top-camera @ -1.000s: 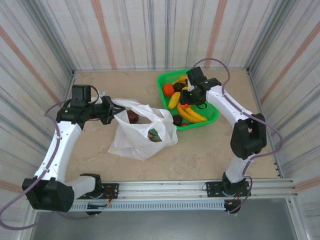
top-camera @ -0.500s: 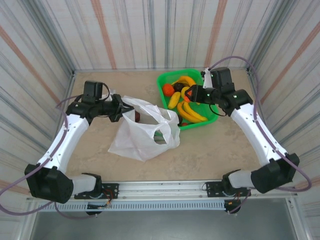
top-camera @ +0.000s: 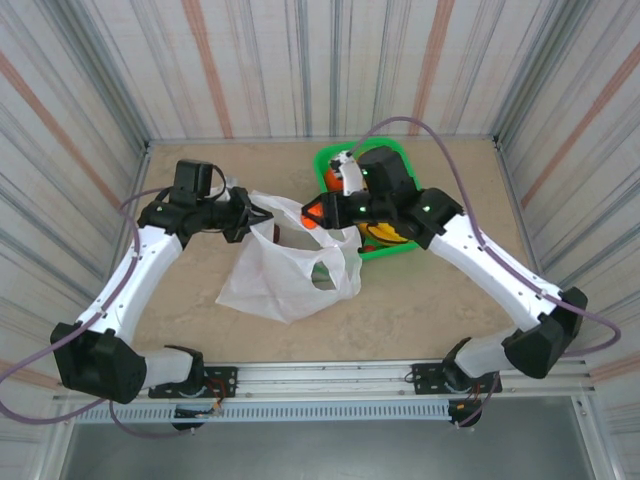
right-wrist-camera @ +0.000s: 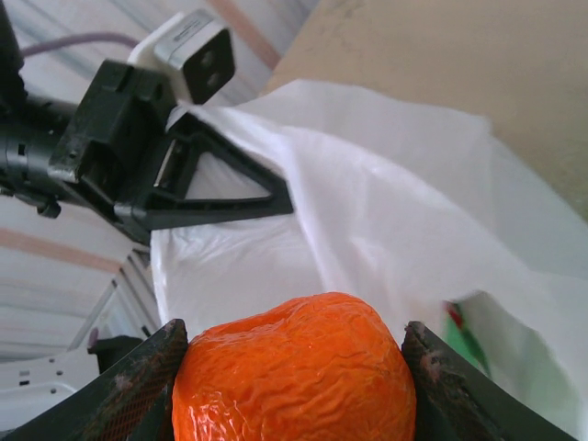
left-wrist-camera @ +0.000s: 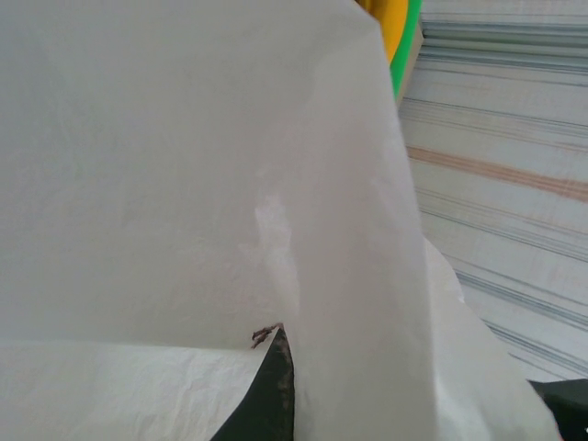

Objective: Place the fake fruits into the plastic bag and tie a complex knot

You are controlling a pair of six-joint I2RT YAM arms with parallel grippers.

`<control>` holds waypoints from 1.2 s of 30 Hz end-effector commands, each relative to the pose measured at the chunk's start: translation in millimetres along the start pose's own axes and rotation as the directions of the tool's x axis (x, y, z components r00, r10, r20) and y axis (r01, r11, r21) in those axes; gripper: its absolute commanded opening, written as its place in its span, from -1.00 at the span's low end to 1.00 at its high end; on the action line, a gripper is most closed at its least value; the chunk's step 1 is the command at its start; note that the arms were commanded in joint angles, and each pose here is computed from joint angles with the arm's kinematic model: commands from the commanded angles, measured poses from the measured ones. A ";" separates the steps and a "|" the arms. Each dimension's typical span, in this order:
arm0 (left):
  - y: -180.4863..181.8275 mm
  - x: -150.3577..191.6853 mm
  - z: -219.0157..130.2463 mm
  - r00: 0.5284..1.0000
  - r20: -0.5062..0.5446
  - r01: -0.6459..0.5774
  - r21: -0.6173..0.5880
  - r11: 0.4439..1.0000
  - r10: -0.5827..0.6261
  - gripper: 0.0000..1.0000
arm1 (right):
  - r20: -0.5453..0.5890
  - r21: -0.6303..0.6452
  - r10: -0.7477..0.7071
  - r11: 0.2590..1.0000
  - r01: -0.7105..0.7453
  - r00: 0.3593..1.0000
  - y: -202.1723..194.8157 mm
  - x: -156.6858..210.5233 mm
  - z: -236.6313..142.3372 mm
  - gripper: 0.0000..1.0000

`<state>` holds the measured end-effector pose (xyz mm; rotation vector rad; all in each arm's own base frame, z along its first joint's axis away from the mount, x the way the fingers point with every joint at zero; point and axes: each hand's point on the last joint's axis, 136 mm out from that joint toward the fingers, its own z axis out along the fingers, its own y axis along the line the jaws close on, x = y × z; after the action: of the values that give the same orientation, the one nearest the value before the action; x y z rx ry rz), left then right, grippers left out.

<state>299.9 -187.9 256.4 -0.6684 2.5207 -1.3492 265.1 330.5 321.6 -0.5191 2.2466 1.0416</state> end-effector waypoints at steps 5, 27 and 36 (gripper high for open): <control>-12.9 0.4 -11.1 0.999 0.031 -0.024 0.021 0.999 0.023 -0.90 | -0.069 -0.068 -0.049 0.997 0.044 0.996 34.7 12.7 35.7 0.13; -16.5 0.4 -20.9 0.998 0.046 -0.042 0.030 0.999 0.040 -0.90 | -0.185 0.014 -0.054 0.998 0.057 0.981 13.3 38.5 78.1 0.62; -17.3 -0.8 -20.3 0.998 0.044 -0.039 0.033 0.999 0.037 -0.90 | -0.159 0.023 -0.068 0.997 0.073 0.985 14.6 29.9 66.8 0.68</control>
<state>298.6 -185.5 265.5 -0.6569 2.4973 -1.3480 256.8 397.1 249.8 -0.6743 2.4225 0.9759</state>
